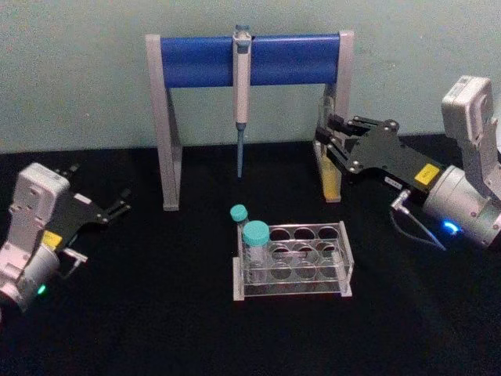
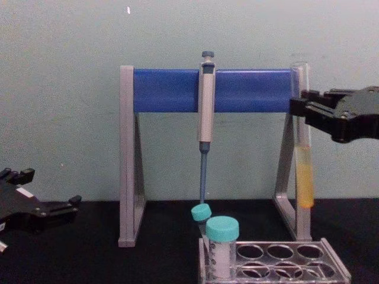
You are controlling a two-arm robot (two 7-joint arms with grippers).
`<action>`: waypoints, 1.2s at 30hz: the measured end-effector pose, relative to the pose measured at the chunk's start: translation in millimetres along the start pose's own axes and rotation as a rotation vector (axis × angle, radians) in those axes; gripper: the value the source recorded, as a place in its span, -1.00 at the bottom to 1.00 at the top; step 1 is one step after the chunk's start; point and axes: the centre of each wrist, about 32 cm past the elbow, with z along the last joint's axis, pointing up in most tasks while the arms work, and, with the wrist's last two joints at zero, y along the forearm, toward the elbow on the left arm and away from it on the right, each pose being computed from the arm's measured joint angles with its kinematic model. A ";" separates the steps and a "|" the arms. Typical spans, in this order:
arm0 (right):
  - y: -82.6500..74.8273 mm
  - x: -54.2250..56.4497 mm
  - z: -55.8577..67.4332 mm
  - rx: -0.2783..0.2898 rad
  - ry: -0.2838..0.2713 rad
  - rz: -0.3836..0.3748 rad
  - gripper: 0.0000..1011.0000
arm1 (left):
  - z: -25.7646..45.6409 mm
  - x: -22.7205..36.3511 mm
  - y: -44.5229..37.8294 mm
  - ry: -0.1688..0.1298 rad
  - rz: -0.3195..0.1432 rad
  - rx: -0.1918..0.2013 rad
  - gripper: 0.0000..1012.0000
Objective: Pick up the test tube from the test tube rack, shake it, then place it back into the test tube rack.
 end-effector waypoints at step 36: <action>-34.2 27.5 7.8 -0.078 0.151 0.182 -0.55 | 0.0 0.0 0.0 0.000 0.000 0.000 0.98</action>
